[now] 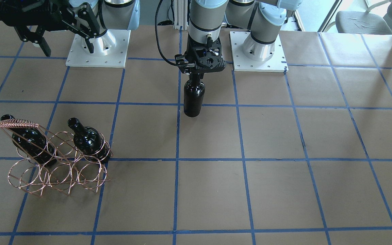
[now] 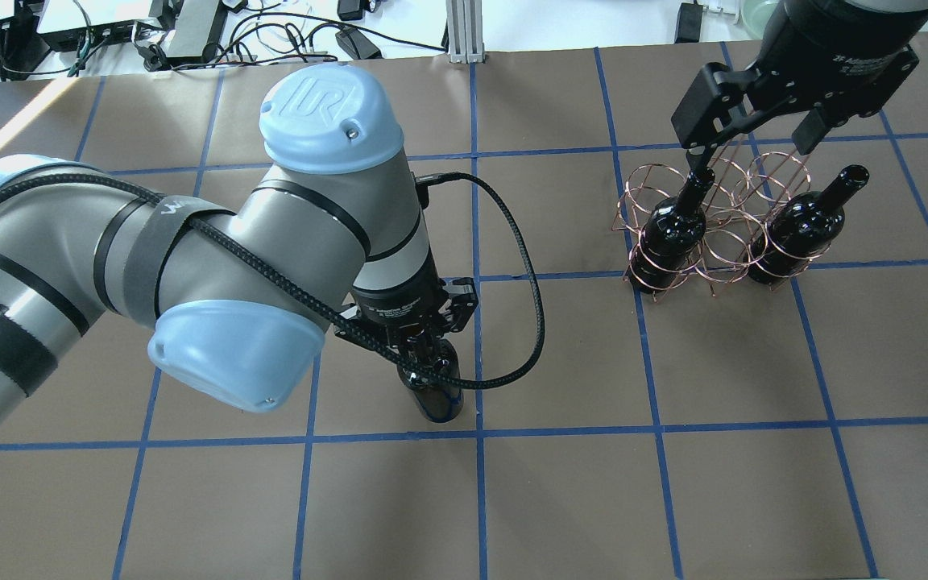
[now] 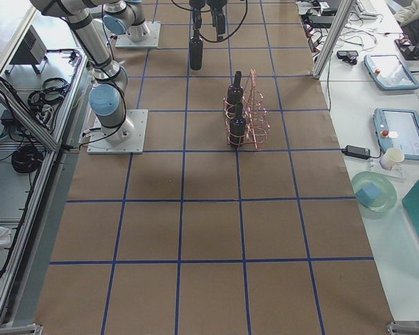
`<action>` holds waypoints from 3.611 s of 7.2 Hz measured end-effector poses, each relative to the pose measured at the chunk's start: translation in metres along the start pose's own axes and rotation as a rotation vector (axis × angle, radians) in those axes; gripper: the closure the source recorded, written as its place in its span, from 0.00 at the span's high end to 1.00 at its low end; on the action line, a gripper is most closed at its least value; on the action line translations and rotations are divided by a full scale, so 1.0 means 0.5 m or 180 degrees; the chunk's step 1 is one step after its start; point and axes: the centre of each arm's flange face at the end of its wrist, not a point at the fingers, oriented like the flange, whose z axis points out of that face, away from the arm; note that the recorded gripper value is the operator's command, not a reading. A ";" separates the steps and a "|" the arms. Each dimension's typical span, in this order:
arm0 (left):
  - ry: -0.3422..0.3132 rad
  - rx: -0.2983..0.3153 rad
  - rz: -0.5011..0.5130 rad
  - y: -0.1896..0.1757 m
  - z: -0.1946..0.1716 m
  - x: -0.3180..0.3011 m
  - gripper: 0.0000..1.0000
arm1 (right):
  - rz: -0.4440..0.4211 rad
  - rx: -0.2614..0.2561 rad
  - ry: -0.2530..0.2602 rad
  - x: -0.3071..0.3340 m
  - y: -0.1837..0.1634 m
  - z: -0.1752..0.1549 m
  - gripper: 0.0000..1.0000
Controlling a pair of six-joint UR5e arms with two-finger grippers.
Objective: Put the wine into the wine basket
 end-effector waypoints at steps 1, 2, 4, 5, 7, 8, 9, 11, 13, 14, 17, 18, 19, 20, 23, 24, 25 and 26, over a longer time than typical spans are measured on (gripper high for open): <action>0.0004 -0.0014 -0.0021 0.001 0.002 0.001 0.00 | -0.0002 0.0002 -0.0001 -0.001 0.000 0.000 1.00; -0.0002 -0.0014 -0.0030 -0.002 0.005 0.003 0.00 | -0.0002 0.0004 -0.0001 -0.001 0.001 -0.001 1.00; 0.0014 0.0041 -0.0029 -0.015 0.010 0.010 0.00 | 0.0001 0.0011 0.0003 0.000 0.002 -0.003 1.00; 0.0029 0.0070 -0.0026 -0.020 0.013 0.013 0.00 | -0.0001 0.0022 0.0004 -0.001 0.005 -0.006 1.00; 0.0027 0.0085 -0.0024 -0.022 0.016 0.014 0.78 | -0.0005 0.0029 0.0002 -0.002 0.006 -0.008 1.00; 0.0016 0.0078 -0.0025 -0.023 0.019 0.014 0.87 | -0.0005 0.0025 0.0002 -0.002 0.007 -0.007 1.00; 0.0009 0.0068 -0.0029 -0.023 0.021 0.015 0.97 | -0.0008 0.0014 0.0000 -0.002 0.007 -0.004 1.00; 0.0027 0.0077 -0.0103 -0.024 0.010 0.012 1.00 | -0.0006 -0.0004 -0.0002 -0.002 0.008 0.003 1.00; 0.0118 0.0179 -0.0247 -0.069 -0.055 -0.012 1.00 | 0.0010 -0.0019 -0.0004 -0.002 0.008 0.007 1.00; 0.0165 0.0243 -0.0298 -0.115 -0.096 -0.038 1.00 | 0.0016 -0.0030 -0.0009 -0.005 0.010 0.010 1.00; 0.0180 0.0414 -0.0298 -0.259 -0.216 -0.210 1.00 | 0.0243 -0.0059 -0.0018 -0.065 0.019 0.020 1.00; 0.0146 0.0499 -0.0183 -0.293 -0.246 -0.265 1.00 | 0.0361 -0.0056 -0.0013 -0.124 0.028 0.023 1.00; 0.0123 0.0538 -0.0078 -0.314 -0.261 -0.301 1.00 | 0.0453 -0.0027 0.0009 -0.190 0.039 0.028 1.00; 0.0092 0.0541 0.0029 -0.324 -0.264 -0.320 1.00 | 0.0525 0.0001 0.0029 -0.255 0.043 0.041 1.00; 0.0008 0.0488 0.0341 -0.299 -0.273 -0.342 1.00 | 0.0674 0.0041 0.0000 -0.437 0.034 0.120 1.00; -0.0004 0.0443 0.0386 -0.282 -0.270 -0.351 1.00 | 0.0640 0.0022 -0.0007 -0.482 0.034 0.149 1.00; -0.0009 0.0417 0.0426 -0.266 -0.263 -0.361 0.99 | 0.0611 -0.0003 -0.0008 -0.511 0.027 0.178 1.00; -0.0017 0.0416 0.0502 -0.249 -0.259 -0.375 0.99 | 0.0595 -0.0048 0.0002 -0.529 0.015 0.214 1.00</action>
